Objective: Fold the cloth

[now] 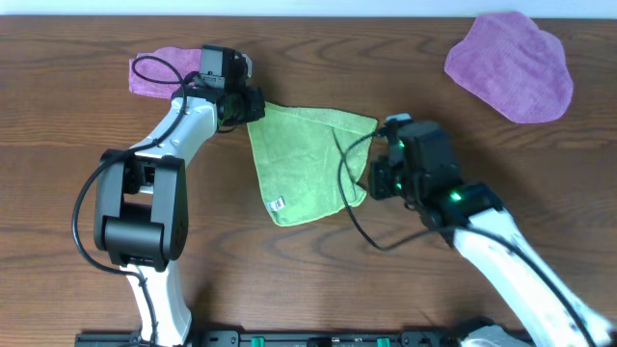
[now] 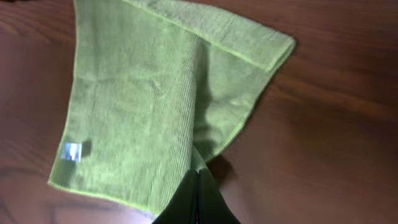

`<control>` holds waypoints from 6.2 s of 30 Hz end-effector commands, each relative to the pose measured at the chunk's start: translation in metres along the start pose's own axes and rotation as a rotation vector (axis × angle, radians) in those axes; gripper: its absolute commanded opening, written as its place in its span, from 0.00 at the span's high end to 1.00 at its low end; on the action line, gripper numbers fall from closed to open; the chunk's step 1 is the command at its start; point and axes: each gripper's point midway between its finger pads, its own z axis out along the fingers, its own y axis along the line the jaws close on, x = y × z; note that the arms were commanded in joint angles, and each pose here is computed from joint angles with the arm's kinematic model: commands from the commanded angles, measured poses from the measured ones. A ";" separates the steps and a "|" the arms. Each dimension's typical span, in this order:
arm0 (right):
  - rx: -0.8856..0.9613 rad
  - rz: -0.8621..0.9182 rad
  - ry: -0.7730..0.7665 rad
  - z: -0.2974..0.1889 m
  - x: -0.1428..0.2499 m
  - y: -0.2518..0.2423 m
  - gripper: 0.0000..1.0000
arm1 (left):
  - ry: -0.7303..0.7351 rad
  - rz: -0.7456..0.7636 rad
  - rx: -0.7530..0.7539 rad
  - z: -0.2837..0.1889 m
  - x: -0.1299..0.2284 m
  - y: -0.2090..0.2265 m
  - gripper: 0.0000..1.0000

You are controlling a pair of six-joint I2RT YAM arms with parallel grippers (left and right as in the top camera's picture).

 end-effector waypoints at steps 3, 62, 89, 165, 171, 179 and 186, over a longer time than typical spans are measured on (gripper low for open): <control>-0.040 0.001 0.057 0.026 0.007 0.008 0.99 | -0.046 0.005 -0.054 -0.001 -0.014 0.008 0.94; -0.150 -0.128 0.015 0.156 -0.052 0.030 0.99 | 0.008 -0.001 -0.119 -0.004 -0.001 0.027 0.94; -0.107 -0.118 0.046 0.190 -0.056 -0.001 0.98 | 0.014 -0.008 -0.121 -0.004 0.001 0.027 0.94; 0.159 -0.195 0.043 0.100 -0.137 -0.014 0.99 | 0.051 -0.032 -0.305 -0.089 0.015 0.024 0.00; 0.161 -0.168 0.045 0.050 -0.139 -0.007 0.99 | 0.101 0.002 -0.216 -0.112 0.035 -0.014 0.06; 0.212 -0.121 -0.027 -0.036 -0.128 -0.011 0.99 | 0.139 0.113 -0.184 -0.142 0.075 -0.063 0.16; 0.208 -0.107 -0.074 -0.075 -0.080 -0.015 0.98 | 0.138 0.084 -0.201 -0.161 0.116 -0.049 0.16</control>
